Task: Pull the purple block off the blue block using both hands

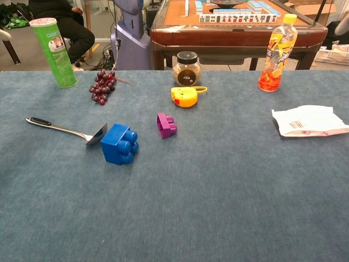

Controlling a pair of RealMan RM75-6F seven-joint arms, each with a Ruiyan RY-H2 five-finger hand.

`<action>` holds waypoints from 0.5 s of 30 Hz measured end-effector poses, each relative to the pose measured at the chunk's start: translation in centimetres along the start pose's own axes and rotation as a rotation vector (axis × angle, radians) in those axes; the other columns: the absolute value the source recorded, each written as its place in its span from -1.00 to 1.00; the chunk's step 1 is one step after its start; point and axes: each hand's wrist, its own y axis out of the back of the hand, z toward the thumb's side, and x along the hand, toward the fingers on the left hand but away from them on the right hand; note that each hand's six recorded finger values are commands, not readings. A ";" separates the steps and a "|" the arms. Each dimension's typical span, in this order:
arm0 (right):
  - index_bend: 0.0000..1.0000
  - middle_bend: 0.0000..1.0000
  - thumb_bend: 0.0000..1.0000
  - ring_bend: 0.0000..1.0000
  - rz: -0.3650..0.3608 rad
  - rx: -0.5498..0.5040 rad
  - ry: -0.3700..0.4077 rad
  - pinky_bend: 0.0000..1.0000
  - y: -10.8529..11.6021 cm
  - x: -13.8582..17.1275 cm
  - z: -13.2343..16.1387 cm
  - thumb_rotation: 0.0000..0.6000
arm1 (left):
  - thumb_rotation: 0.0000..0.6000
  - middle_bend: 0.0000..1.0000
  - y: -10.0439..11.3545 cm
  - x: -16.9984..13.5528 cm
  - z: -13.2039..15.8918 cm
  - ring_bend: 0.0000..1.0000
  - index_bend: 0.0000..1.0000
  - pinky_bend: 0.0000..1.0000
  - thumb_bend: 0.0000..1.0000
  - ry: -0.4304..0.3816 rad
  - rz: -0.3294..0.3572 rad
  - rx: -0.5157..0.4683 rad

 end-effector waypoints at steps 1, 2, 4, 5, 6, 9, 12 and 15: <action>-0.53 -0.09 -1.00 -0.13 -0.008 -0.013 -0.009 0.37 -0.2 0.8 -0.6 1.00 | 1.00 -0.25 0.0 -0.7 -1.0 -0.23 -0.78 0.31 -0.98 0.017 -0.011 0.001; -0.53 -0.11 -1.00 -0.16 -0.015 -0.029 -0.024 0.29 -0.4 1.8 -1.5 1.00 | 1.00 -0.26 0.1 -1.1 -1.7 -0.24 -0.78 0.29 -0.98 0.030 -0.018 0.002; -0.53 -0.14 -1.00 -0.21 -0.026 -0.049 -0.045 0.10 -0.7 3.4 -2.7 1.00 | 1.00 -0.27 0.5 -2.3 -3.6 -0.25 -0.78 0.28 -0.98 0.062 -0.028 0.010; -0.53 -0.15 -1.00 -0.23 -0.034 -0.060 -0.058 -0.02 -0.9 4.4 -3.5 1.00 | 1.00 -0.27 0.7 -2.9 -4.4 -0.25 -0.78 0.27 -0.98 0.076 -0.028 0.011; -0.53 -0.16 -1.00 -0.25 -0.042 -0.067 -0.067 -0.12 -1.0 5.1 -4.0 1.00 | 1.00 -0.27 0.9 -3.4 -5.2 -0.25 -0.78 0.26 -0.98 0.092 -0.026 0.011; -0.53 -0.16 -1.00 -0.26 -0.076 -0.073 -0.094 -0.20 -1.2 7.2 -5.7 1.00 | 1.00 -0.27 1.5 -5.3 -7.4 -0.25 -0.77 0.25 -0.98 0.140 -0.014 -0.003; -0.52 -0.16 -1.00 -0.26 -0.109 -0.064 -0.123 -0.20 -1.5 9.2 -7.1 1.00 | 1.00 -0.27 1.8 -7.1 -9.0 -0.26 -0.74 0.23 -0.99 0.167 0.006 -0.013; -0.51 -0.16 -1.00 -0.26 -0.139 -0.060 -0.151 -0.20 -1.7 11.1 -8.2 1.00 | 1.00 -0.29 1.9 -8.9 -10.3 -0.27 -0.74 0.19 -0.98 0.195 0.009 0.007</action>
